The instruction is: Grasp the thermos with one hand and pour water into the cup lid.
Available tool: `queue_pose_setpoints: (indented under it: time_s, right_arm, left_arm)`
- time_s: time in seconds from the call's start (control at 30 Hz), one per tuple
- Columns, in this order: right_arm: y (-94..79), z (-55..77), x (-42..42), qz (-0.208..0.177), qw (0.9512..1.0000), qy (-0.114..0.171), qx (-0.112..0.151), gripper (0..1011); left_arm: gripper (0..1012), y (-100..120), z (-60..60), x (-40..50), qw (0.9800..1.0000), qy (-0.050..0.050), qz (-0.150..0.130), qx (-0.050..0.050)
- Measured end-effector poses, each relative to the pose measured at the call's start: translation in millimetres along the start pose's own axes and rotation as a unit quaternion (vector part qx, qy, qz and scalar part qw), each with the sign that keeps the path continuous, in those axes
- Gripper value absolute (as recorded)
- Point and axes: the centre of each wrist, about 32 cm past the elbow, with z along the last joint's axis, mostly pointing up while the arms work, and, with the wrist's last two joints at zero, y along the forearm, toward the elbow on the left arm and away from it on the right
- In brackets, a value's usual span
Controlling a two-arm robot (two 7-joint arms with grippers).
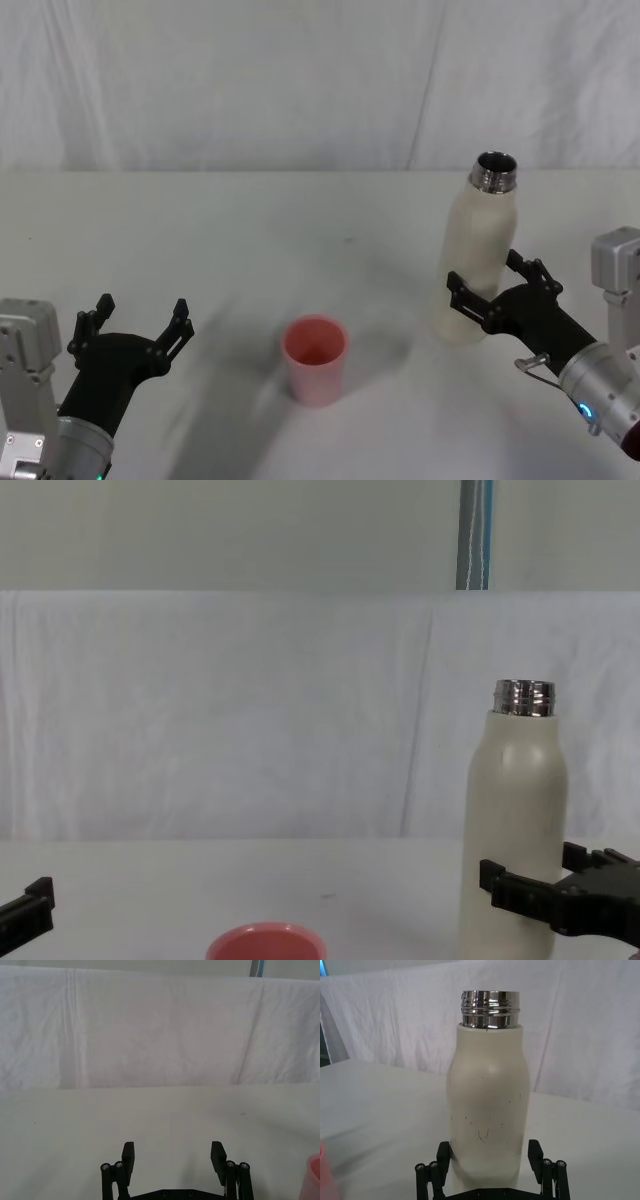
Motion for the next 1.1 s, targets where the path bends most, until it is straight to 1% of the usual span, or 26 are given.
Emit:
queue_pose_setpoints:
  time_s: [0.4,0.73,0.93,1.1]
  right_arm:
    - [-6.9,0.0,-0.7,-0.003,1.0,0.002,-0.001,1001]
    - [-12.0,-0.4,-3.9,-0.004,1.0,0.004,0.0,1001]
    - [-17.7,-2.1,-6.2,-0.007,0.9999,0.007,-0.001,1001]
    - [-23.4,-1.1,-7.5,-0.011,0.9999,0.007,0.001,1001]
  left_arm:
    - [1001,0.0,0.0,0.0,1.0,0.0,0.0,0.0]
    - [1001,0.0,0.0,0.0,1.0,0.0,0.0,0.0]
    - [1001,0.0,0.0,0.0,1.0,0.0,0.0,0.0]
    - [1001,0.0,0.0,0.0,1.0,0.0,0.0,0.0]
